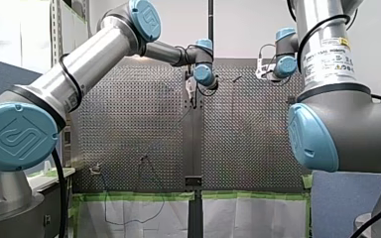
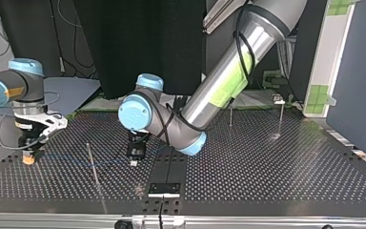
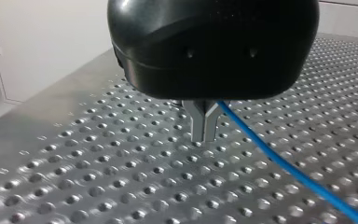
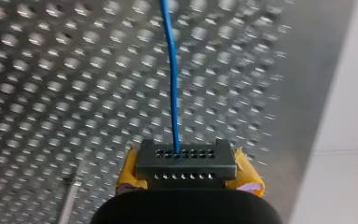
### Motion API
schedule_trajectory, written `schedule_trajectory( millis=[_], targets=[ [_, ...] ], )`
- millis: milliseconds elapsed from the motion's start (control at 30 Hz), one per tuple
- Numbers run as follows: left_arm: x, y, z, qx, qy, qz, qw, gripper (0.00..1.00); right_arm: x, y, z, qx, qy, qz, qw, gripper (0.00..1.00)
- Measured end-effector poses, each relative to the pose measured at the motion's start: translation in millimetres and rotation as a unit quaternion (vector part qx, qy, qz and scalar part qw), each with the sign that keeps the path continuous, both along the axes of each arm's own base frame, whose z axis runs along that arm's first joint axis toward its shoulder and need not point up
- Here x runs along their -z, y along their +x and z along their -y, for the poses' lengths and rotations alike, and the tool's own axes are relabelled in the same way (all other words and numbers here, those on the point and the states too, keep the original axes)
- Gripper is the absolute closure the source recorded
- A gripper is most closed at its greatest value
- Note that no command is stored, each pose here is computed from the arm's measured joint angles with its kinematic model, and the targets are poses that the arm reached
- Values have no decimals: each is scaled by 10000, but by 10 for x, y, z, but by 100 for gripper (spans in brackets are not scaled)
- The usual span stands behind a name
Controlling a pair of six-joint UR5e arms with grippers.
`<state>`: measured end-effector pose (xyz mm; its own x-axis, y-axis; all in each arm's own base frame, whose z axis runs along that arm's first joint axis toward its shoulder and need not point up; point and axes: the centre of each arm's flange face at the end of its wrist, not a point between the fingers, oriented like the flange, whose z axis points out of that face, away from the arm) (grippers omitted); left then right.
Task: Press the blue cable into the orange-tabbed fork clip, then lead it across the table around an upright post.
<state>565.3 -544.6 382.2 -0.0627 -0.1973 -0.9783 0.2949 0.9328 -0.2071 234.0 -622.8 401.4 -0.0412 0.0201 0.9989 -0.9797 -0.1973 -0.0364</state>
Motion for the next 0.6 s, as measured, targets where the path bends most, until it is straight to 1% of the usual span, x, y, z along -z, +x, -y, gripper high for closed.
schedule_trajectory(
  millis=[133,300,433,600],
  targets=[
    [133,6,-24,10,48,-64,10000,100,141,40,4,-45,123,-19,9999,100],
    [303,9,-56,5,101,-138,9999,100,304,50,-34,-52,254,-39,9997,100],
    [331,13,-67,-1,111,-152,9998,100,425,61,-69,-63,304,-31,9995,100],
    [336,16,-73,-5,115,-157,9998,100,609,90,-135,-93,348,18,9993,100]
  ],
)
